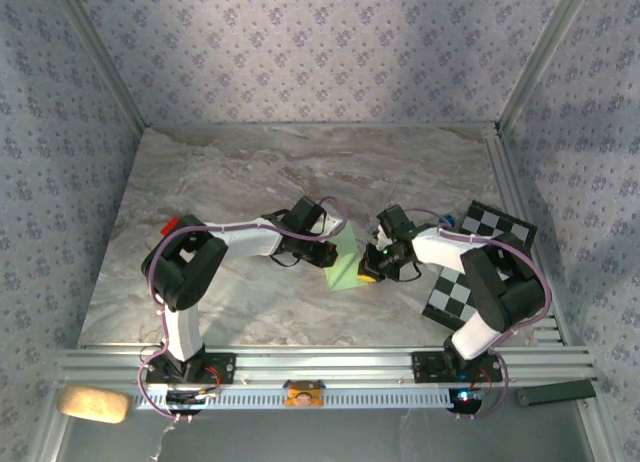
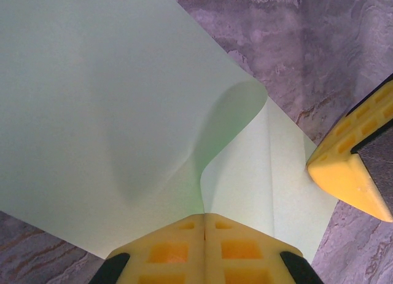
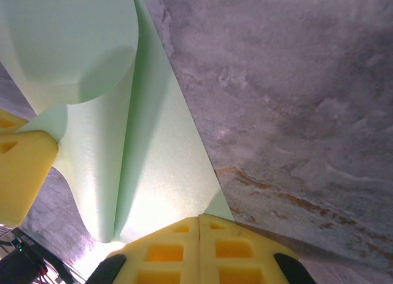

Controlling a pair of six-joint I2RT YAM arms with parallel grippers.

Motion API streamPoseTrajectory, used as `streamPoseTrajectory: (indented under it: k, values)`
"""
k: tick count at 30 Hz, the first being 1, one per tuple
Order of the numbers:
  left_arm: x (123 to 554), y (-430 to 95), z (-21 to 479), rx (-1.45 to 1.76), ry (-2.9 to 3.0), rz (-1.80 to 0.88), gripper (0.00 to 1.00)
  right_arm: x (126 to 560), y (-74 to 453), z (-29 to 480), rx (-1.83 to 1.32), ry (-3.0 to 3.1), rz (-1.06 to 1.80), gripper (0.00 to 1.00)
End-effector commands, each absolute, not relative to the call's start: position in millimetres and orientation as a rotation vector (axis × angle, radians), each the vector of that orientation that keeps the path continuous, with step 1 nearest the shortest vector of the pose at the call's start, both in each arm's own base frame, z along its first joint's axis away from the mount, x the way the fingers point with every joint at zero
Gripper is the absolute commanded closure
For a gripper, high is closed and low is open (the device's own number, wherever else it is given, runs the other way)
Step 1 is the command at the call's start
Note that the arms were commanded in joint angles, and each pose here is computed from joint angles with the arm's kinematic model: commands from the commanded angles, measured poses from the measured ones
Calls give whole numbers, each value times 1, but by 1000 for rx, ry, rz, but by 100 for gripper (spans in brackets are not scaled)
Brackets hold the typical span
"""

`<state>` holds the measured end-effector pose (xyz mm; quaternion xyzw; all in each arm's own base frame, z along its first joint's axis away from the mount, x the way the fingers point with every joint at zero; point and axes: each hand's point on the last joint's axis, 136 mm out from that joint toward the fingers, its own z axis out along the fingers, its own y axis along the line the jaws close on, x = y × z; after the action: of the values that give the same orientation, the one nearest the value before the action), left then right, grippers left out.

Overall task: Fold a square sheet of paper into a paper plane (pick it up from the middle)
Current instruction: Fold the triangle a second time at the center of the table.

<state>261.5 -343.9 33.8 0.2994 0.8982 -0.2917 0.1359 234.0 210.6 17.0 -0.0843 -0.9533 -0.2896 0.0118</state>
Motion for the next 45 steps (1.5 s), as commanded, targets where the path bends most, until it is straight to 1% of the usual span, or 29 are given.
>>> streamPoseTrajectory:
  k: [1,19,39,45]
  values:
    - [263,-341,25,888,2618,-818,99,222,198,-1,-289,-2964,-752,96]
    - [270,-337,29,859,2589,-766,99,221,197,-2,-285,-2964,-745,96]
    - [266,-334,26,839,2594,-756,100,221,197,-2,-289,-2964,-748,96]
    - [268,-336,35,814,2566,-777,100,222,198,-1,-289,-2964,-752,96]
